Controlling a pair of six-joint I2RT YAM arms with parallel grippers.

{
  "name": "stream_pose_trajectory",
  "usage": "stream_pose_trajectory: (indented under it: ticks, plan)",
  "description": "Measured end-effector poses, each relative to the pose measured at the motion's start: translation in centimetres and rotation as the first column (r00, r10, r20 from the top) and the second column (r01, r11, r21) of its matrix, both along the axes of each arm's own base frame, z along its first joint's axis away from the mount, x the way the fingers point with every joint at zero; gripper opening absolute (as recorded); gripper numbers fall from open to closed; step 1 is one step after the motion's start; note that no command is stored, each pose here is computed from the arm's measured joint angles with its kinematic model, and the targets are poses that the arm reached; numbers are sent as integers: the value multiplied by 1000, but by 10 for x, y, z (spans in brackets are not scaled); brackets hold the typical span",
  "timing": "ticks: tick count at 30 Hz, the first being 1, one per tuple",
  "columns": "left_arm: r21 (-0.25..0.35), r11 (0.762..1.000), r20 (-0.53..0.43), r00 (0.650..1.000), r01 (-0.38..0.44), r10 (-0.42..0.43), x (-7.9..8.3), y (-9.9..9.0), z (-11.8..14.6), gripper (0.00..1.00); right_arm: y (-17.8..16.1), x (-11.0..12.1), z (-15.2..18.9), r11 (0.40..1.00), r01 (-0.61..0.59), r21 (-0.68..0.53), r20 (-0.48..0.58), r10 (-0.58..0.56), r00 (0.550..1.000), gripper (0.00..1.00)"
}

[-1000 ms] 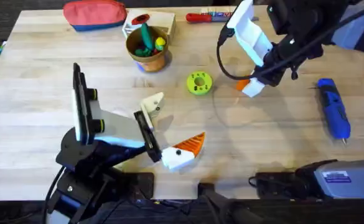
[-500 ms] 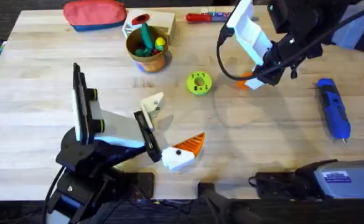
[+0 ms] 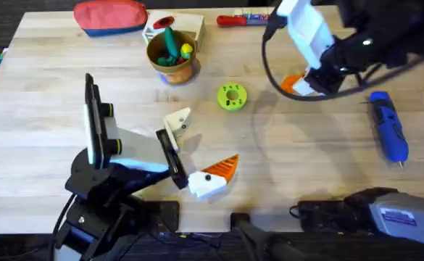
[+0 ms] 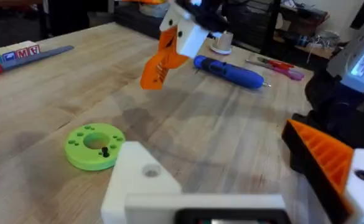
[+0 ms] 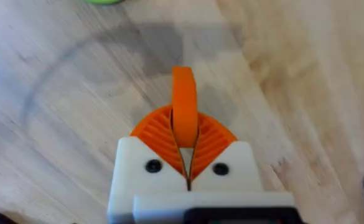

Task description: Pick up the gripper from the table and insert it into the empty holder that is missing its gripper. Then pick up a screw, insert it into the mounting hole, and use the screwdriver to tighten it. Finally, clean up the table by picking up the vegetable and placing it into the bucket.

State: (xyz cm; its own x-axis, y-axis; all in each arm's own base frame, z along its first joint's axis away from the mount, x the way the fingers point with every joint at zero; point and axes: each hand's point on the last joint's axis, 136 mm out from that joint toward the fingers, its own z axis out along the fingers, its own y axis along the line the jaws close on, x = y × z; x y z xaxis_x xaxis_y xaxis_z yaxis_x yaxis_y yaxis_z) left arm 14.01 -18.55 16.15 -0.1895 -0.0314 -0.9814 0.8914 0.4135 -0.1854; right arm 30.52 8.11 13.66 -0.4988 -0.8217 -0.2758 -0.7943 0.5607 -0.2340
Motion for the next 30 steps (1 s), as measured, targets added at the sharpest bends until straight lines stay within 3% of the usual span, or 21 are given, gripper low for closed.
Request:
stream_pose_trajectory:
  ticks: [5,12,16,20,24,25,26,30]
  plan:
    - [0,1000,0,1000,0,0,0,0,0,987,3,-19,53,983,97,158,110,-115,987,4]
    - [0,1000,0,1000,0,0,0,0,0,988,33,-65,93,873,78,481,69,-127,990,4]
    - [0,1000,0,1000,0,0,0,0,0,988,55,-88,76,776,100,622,-30,-104,994,4]
    - [0,1000,0,1000,0,0,0,0,0,988,78,-91,61,606,218,765,-181,-123,976,4]
    - [0,1000,0,1000,0,0,0,0,0,988,89,-92,51,423,476,771,-445,-178,878,4]
    - [0,1000,0,1000,0,0,0,0,0,987,91,-93,50,381,546,747,-516,-186,836,4]
    - [0,1000,0,1000,0,0,0,0,0,988,98,-96,49,306,671,676,-655,-170,737,4]
    - [0,1000,0,1000,0,0,0,0,0,988,115,-103,46,292,742,603,-755,-92,649,4]
